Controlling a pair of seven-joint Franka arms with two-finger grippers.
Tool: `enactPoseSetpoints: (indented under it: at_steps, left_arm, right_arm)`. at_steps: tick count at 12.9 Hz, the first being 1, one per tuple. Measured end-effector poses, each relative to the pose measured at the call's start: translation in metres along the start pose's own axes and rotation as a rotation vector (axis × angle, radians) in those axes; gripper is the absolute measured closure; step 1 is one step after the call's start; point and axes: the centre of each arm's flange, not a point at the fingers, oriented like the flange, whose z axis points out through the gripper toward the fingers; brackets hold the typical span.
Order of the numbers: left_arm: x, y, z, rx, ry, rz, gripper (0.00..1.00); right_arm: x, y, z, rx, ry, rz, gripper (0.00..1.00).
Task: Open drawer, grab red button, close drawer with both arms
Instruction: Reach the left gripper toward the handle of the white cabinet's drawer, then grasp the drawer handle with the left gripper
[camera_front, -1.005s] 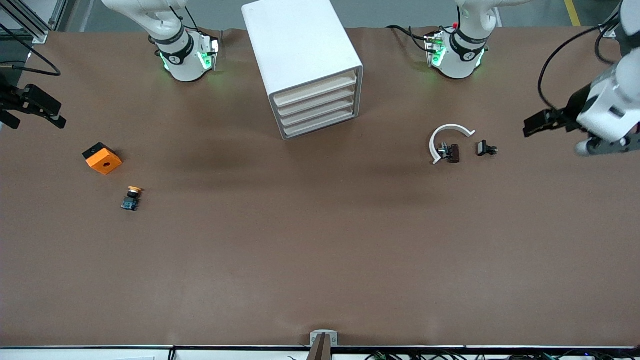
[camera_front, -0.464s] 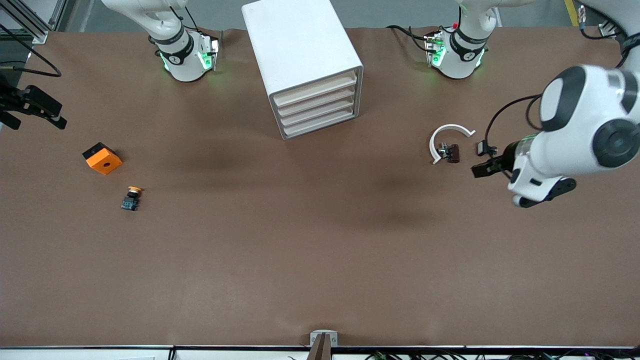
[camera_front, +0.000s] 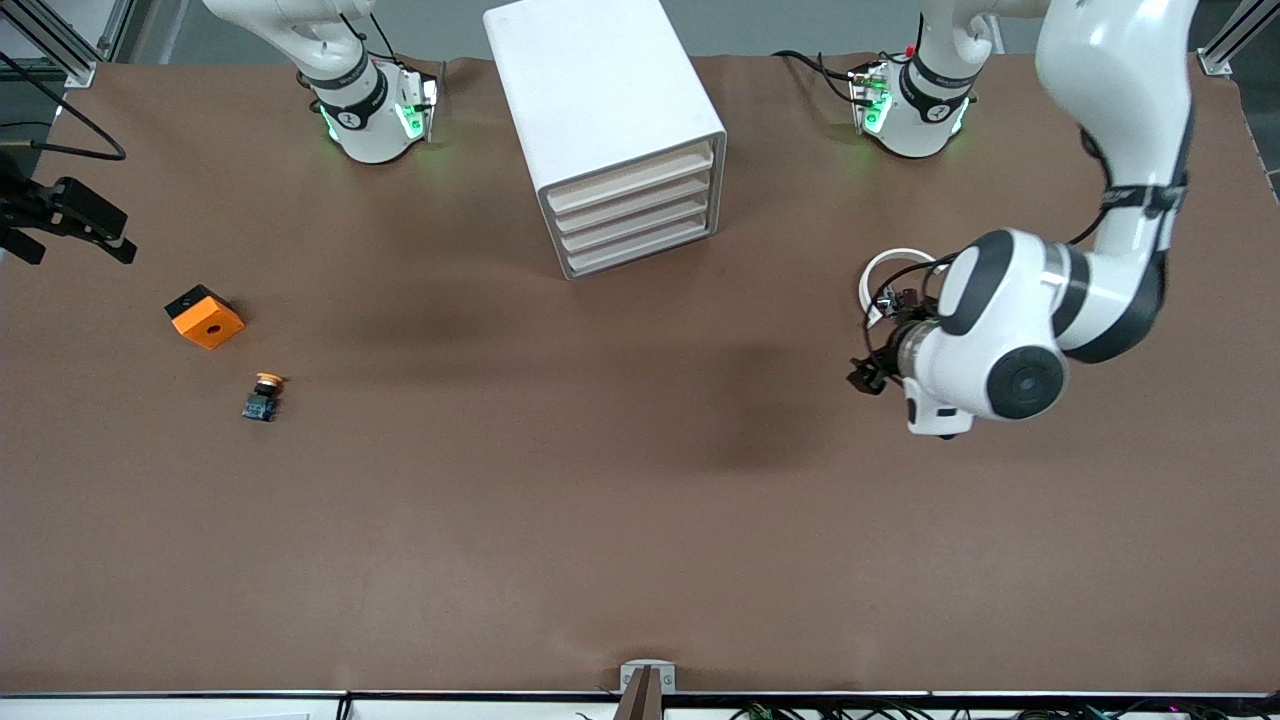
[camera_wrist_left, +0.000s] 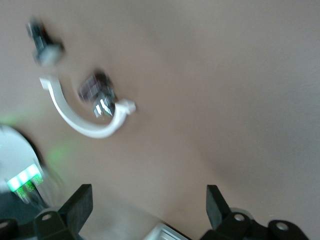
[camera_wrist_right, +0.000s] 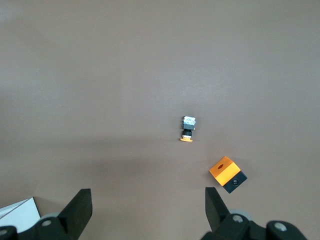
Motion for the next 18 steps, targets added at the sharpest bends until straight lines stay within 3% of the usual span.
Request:
enactPoseSetpoints:
  at_steps: [2,4,7,10,13,17,18]
  left_arm:
    - [-0.005,0.02,0.038,0.049,-0.091,-0.169,0.0]
    - [-0.025,0.034,0.076,0.14,-0.154,-0.232,0.0]
    - [-0.091,0.053,0.114,0.241,-0.174,-0.385,0.0]
    - [-0.148,0.062,0.118,0.29,-0.308,-0.516,0.0]
    - [-0.19,0.065,0.129,0.367,-0.38,-0.619,0.0]
    - [-0.215,0.071,0.164,0.475,-0.412,-0.684,0.12]
    - [-0.218,0.072,0.17,0.491,-0.417,-0.691,0.22]
  right_arm:
    - [0.001,-0.004,0.001,0.001,-0.002,-0.003,0.0]
    - [0.001,-0.022,0.001,0.005,-0.003,0.042,0.0]
    - [-0.002,-0.087,0.002,0.012,-0.011,0.168,0.0]
    - [-0.017,-0.15,0.003,0.007,-0.042,0.241,0.0]
    - [-0.028,-0.191,0.003,0.008,-0.045,0.285,0.0]
    - [-0.027,-0.229,0.034,-0.024,-0.099,0.295,0.0]
    - [-0.027,-0.241,0.045,-0.036,-0.115,0.301,0.0]
